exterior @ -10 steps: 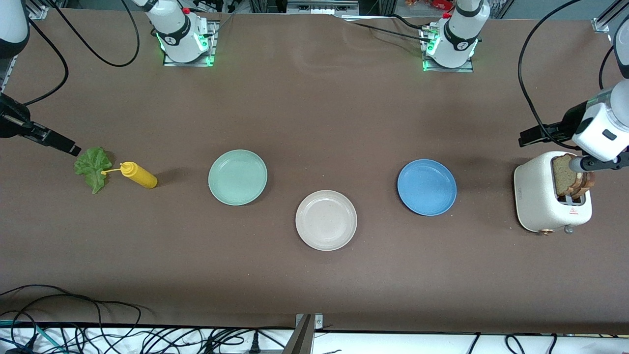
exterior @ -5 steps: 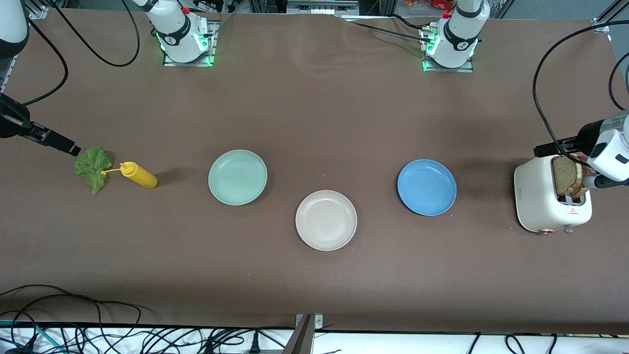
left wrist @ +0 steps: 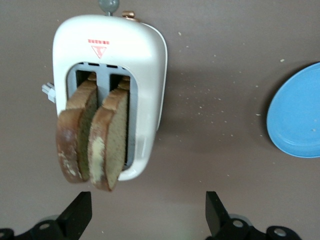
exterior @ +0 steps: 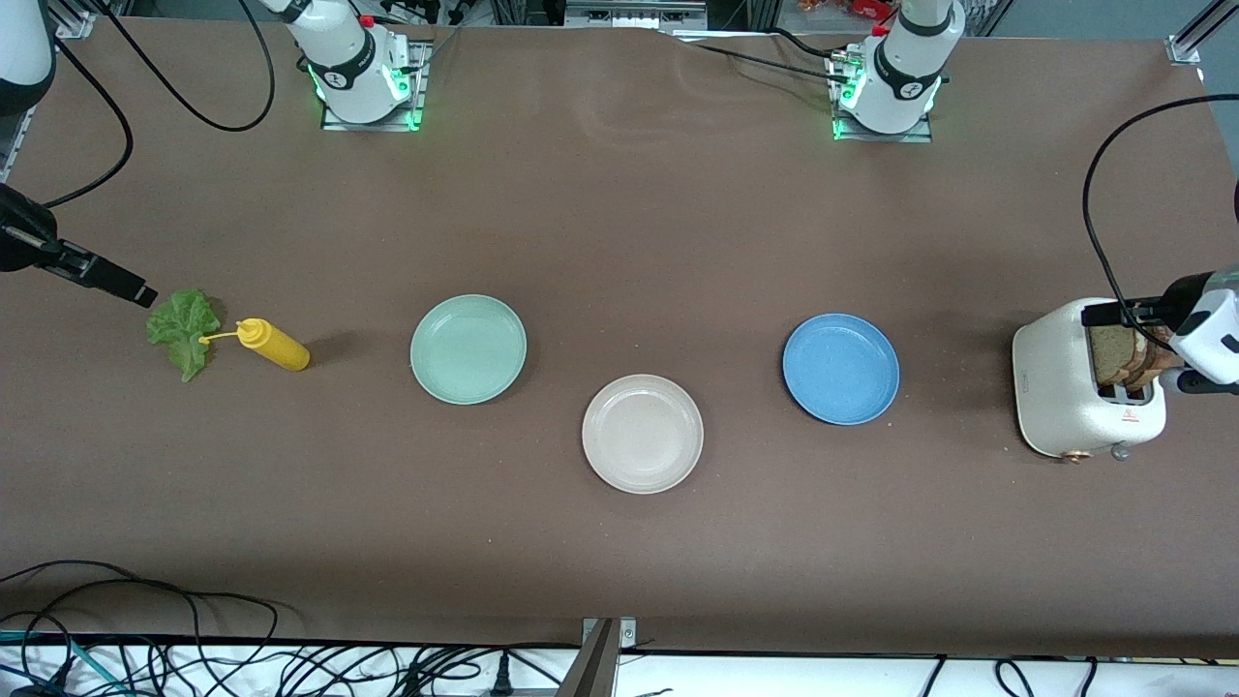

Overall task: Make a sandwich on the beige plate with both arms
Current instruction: 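Lower the left gripper onto a bread slice in the white toaster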

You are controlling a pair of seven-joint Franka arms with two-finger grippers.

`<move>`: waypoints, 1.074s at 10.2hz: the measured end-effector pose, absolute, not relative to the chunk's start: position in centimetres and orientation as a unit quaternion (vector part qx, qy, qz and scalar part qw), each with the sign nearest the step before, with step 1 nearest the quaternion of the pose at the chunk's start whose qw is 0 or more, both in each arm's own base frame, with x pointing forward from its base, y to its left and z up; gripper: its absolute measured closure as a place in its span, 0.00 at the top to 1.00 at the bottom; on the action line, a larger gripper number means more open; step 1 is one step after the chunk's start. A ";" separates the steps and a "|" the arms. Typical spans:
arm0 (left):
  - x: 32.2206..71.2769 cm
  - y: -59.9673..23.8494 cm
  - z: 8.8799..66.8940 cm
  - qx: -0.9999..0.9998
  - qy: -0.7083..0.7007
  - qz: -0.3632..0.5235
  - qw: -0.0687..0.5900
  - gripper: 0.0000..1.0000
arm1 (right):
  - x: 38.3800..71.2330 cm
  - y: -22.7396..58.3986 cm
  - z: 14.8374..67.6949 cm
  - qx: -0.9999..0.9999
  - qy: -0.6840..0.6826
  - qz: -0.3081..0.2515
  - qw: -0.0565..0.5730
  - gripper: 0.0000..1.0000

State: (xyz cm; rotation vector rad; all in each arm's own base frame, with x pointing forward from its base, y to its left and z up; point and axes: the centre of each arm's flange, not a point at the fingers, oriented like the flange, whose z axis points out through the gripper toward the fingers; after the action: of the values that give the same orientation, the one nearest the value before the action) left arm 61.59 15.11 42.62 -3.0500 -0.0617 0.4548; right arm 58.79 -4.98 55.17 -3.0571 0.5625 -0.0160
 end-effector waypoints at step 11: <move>63.4 15.9 36.6 -0.991 0.000 0.129 0.027 0.99 | 58.8 -5.0 55.1 -0.983 0.181 -0.005 0.016 1.00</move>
State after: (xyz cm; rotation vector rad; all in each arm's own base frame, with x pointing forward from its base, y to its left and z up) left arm 63.39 15.89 36.57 -3.0627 0.0006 0.3988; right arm 58.79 -4.99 55.12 -3.0572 0.5628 -0.0142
